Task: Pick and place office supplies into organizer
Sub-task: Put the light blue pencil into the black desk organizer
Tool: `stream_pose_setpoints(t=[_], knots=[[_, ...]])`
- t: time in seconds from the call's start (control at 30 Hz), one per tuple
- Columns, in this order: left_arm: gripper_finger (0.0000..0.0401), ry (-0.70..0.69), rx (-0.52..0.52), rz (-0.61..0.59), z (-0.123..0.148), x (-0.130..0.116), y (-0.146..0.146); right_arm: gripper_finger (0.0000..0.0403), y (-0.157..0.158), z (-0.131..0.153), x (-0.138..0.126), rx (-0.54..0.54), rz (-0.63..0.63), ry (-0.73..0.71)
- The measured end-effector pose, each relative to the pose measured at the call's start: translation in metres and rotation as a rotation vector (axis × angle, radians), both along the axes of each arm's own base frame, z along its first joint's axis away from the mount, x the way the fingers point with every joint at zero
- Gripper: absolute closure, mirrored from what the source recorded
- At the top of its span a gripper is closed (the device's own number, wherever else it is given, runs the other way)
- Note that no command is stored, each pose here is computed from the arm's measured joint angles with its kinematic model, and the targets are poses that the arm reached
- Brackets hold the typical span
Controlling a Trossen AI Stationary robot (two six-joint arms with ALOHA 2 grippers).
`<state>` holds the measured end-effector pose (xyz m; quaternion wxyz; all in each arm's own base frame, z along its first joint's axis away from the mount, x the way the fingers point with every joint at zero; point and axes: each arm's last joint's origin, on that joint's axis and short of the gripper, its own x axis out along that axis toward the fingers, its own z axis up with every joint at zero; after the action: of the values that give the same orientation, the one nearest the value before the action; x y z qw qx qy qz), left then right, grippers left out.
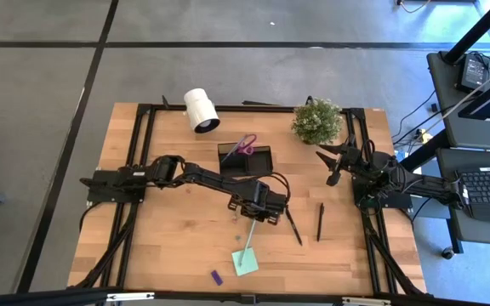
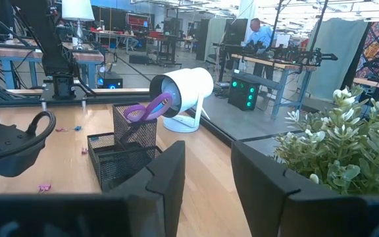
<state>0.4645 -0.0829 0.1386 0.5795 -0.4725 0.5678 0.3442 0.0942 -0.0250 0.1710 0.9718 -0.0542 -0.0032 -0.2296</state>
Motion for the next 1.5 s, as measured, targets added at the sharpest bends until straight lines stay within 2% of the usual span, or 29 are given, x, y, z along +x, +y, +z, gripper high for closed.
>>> stream_pose_setpoints(t=[0.37,0.73,1.13,1.37,1.5], knots=[[0.0324,0.006,-0.029,-0.001,0.0003,-0.0007,-0.0044,0.0274,0.0000,0.0000,0.0000,0.000,0.000,0.000],[0.0342,0.000,0.017,0.005,0.0001,-0.0009,-0.0046,0.0274,0.0000,0.0000,0.0000,0.000,0.000,0.000],[0.0387,-0.007,0.061,0.005,0.0000,-0.0014,-0.0061,0.0274,0.0000,0.0000,0.0000,0.001,0.000,-0.001],[0.0388,-0.011,0.069,0.003,0.0000,-0.0012,-0.0057,0.0274,0.0000,0.0000,0.0000,0.001,0.000,-0.001],[0.0388,-0.022,0.074,-0.043,0.0030,0.0001,-0.0058,0.0274,0.0000,0.0000,0.0000,0.001,0.000,0.000]])
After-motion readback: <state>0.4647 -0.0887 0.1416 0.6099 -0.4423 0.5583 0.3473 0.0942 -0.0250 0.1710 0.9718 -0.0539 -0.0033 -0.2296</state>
